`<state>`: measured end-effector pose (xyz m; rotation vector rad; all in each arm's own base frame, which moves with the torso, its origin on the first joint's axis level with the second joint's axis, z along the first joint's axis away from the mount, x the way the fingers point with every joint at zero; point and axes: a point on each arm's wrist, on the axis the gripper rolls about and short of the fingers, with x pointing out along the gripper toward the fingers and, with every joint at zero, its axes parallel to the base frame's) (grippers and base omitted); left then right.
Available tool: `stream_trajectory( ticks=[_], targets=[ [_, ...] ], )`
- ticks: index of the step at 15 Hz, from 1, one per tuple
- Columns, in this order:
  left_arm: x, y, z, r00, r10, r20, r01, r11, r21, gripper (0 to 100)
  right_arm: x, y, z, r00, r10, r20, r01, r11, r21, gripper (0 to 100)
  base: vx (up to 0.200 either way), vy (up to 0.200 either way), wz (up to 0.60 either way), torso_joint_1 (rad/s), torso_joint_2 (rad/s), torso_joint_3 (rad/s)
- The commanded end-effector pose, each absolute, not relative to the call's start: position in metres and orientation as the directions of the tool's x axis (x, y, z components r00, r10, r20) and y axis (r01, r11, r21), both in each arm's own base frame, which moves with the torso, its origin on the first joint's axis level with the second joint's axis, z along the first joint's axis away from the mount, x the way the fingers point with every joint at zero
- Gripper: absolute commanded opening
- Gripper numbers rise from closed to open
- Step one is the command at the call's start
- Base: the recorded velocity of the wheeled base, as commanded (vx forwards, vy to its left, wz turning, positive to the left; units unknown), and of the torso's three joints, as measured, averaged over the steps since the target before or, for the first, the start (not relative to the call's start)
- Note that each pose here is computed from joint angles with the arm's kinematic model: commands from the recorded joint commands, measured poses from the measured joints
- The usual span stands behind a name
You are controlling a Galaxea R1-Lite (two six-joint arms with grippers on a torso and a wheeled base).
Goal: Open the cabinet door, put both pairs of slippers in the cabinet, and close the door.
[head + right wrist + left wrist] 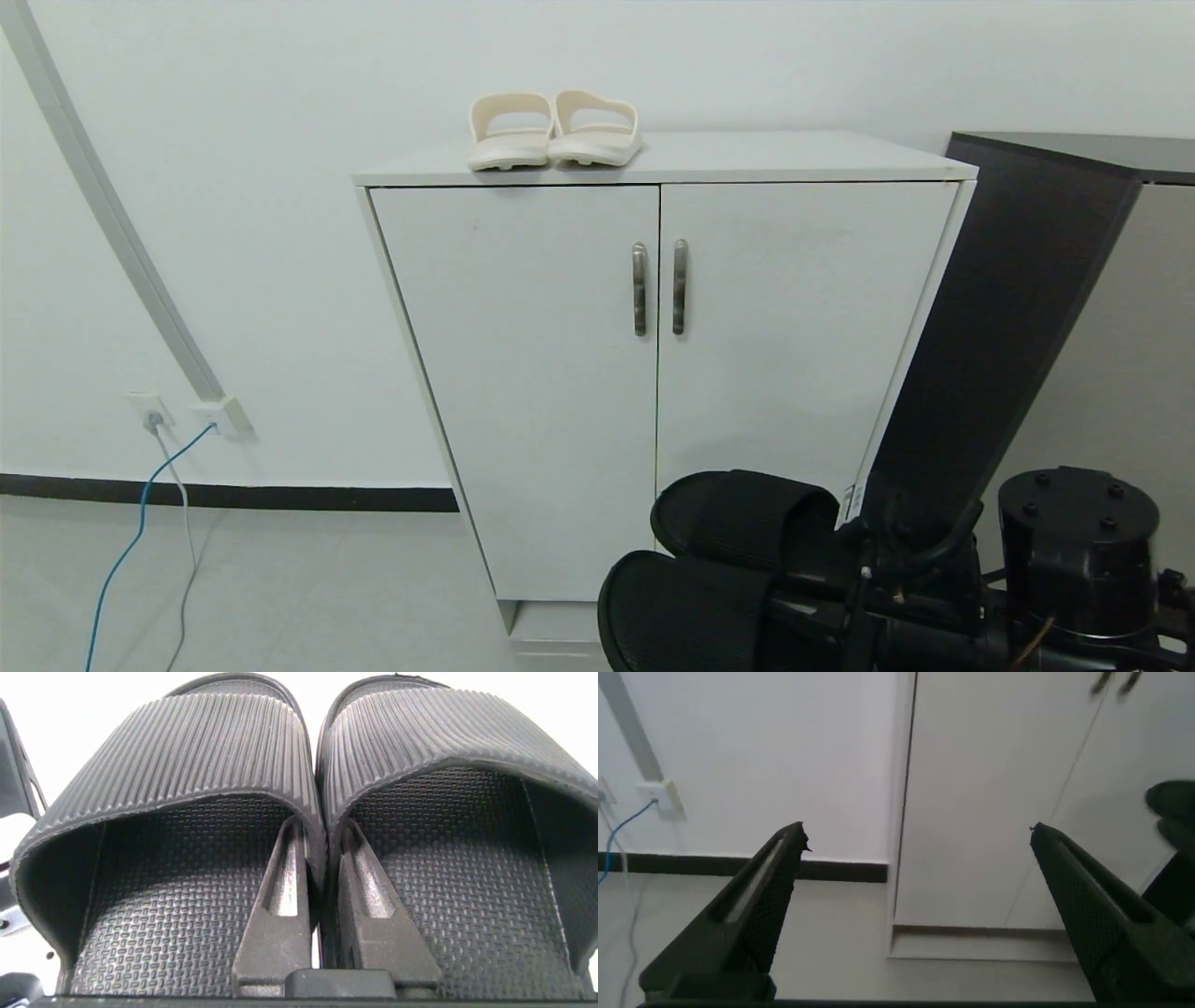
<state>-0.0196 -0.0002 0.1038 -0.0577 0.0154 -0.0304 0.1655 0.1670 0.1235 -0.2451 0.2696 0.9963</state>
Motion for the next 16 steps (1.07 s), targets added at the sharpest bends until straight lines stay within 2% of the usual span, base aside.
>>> stream_trajectory(
  ticks=[1,2,4,7,9,12,14,16],
  targets=[
    [0.0,-0.002,0.132,0.983,-0.136,-0.125,0.125,0.988,-0.094,100,0.166,0.168,0.121,0.514,0.789,-0.338,-0.85,0.521,-0.076,0,0.0,0.0,0.0,0.0,0.0,0.0],
    [0.007,-0.004,0.137,0.97,-0.188,-0.154,0.174,0.979,-0.102,100,0.167,0.168,0.122,0.515,0.79,-0.332,-0.85,0.522,-0.075,0,0.0,0.0,0.0,0.0,0.0,0.0],
    [0.021,-0.007,0.158,0.936,-0.323,-0.142,0.308,0.944,-0.12,100,0.167,0.169,0.122,0.515,0.79,-0.331,-0.849,0.523,-0.074,0,0.0,0.0,0.0,-0.009,0.08,0.072],
    [0.054,-0.012,0.195,0.879,-0.445,-0.171,0.426,0.895,-0.137,100,0.169,0.17,0.119,0.513,0.788,-0.339,-0.85,0.522,-0.073,0,0.0,0.0,0.0,0.003,0.05,0.045],
    [0.083,-0.021,0.207,0.826,-0.531,-0.192,0.51,0.847,-0.15,100,0.168,0.17,0.12,0.514,0.789,-0.335,-0.85,0.522,-0.074,0,0.0,0.0,0.0,0.0,0.0,0.0],
    [0.13,-0.049,0.228,0.758,-0.643,-0.106,0.632,0.765,-0.124,100,0.167,0.168,0.118,0.508,0.79,-0.343,-0.852,0.52,-0.063,0,0.0,0.0,0.0,0.0,0.0,0.0],
    [0.146,-0.066,0.239,0.72,-0.686,-0.1,0.676,0.727,-0.124,100,0.166,0.167,0.117,0.507,0.788,-0.349,-0.852,0.521,-0.06,0,0.0,0.0,0.0,0.0,0.0,0.0],
    [0.171,-0.1,0.263,0.64,-0.765,-0.071,0.756,0.644,-0.116,100,0.166,0.167,0.117,0.504,0.79,-0.35,-0.853,0.518,-0.058,0,0.0,0.0,0.0,0.0,0.0,0.0]
  ],
)
